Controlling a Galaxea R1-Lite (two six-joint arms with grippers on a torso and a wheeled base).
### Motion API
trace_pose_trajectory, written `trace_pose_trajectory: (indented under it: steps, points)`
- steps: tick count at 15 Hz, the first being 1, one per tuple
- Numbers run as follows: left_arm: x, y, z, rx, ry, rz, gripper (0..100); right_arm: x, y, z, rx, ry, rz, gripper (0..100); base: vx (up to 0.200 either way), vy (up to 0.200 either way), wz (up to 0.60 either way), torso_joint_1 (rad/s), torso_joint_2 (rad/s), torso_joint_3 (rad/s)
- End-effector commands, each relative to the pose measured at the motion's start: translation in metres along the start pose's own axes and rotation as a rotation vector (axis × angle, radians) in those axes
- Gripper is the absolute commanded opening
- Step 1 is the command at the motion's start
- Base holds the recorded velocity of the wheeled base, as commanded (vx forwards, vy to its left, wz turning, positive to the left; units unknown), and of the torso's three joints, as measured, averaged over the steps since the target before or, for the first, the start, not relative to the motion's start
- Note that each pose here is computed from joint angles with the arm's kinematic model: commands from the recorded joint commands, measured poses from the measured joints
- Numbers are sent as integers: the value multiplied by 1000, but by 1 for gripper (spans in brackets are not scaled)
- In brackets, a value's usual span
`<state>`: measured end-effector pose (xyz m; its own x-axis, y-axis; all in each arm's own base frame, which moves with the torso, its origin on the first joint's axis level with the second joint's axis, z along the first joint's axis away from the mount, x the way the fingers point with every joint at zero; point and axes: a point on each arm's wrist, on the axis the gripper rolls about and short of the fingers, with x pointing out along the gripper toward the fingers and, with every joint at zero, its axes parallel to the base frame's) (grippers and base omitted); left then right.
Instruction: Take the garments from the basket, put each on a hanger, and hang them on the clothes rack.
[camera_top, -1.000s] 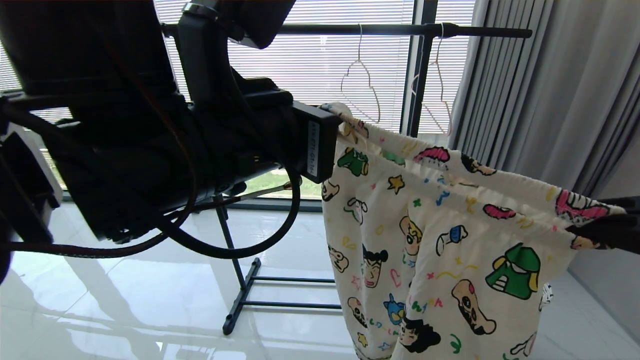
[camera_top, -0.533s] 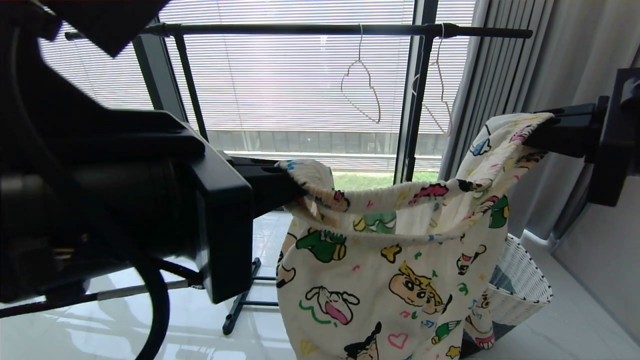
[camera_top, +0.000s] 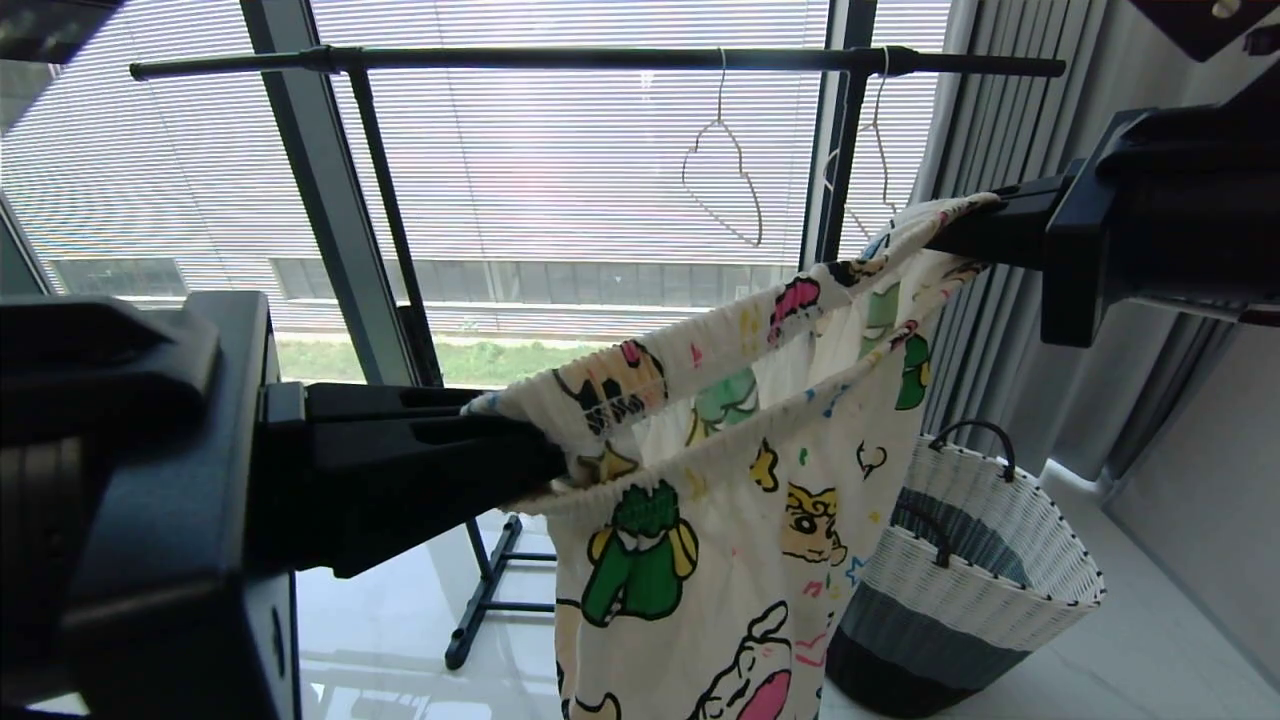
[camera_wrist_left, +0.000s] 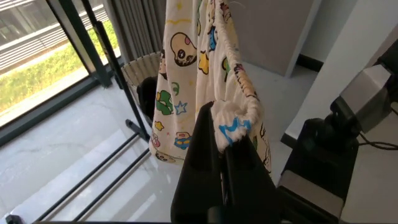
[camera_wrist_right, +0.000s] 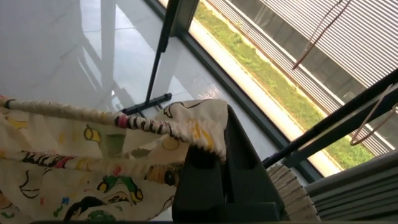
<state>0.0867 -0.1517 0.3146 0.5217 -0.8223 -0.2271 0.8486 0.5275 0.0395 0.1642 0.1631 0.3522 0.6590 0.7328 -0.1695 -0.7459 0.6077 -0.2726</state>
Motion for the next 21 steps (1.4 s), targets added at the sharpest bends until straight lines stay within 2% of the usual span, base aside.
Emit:
trace_pose_trajectory:
  steps: [1,4,8,13,15,18,19,21]
  points:
    - [2,3,-1,5,9,15,0,-2,0,0,0,3,-1,0,0,0,0,0,0,0]
    - [14,33,0,53,33,170,0,-28,2,-1,2,38,10,0,0,0,0,0,0,0]
    - [22,52,12,29,16,253,0,-57,6,-3,3,78,36,0,0,0,0,0,0,0]
    - [30,54,9,25,37,253,0,-59,11,-10,0,111,60,0,0,0,0,0,0,0]
    - [37,55,11,29,10,259,0,-57,14,-12,-2,118,75,0,0,0,0,0,0,0]
    - [42,56,10,32,14,274,0,-56,15,-15,-2,130,80,0,0,0,0,0,0,0]
    - [42,56,10,32,14,274,0,-56,15,-16,-1,131,80,100,0,0,0,0,0,0]
    - [44,57,9,31,21,278,0,-58,16,-17,-1,132,83,100,0,0,0,0,0,0]
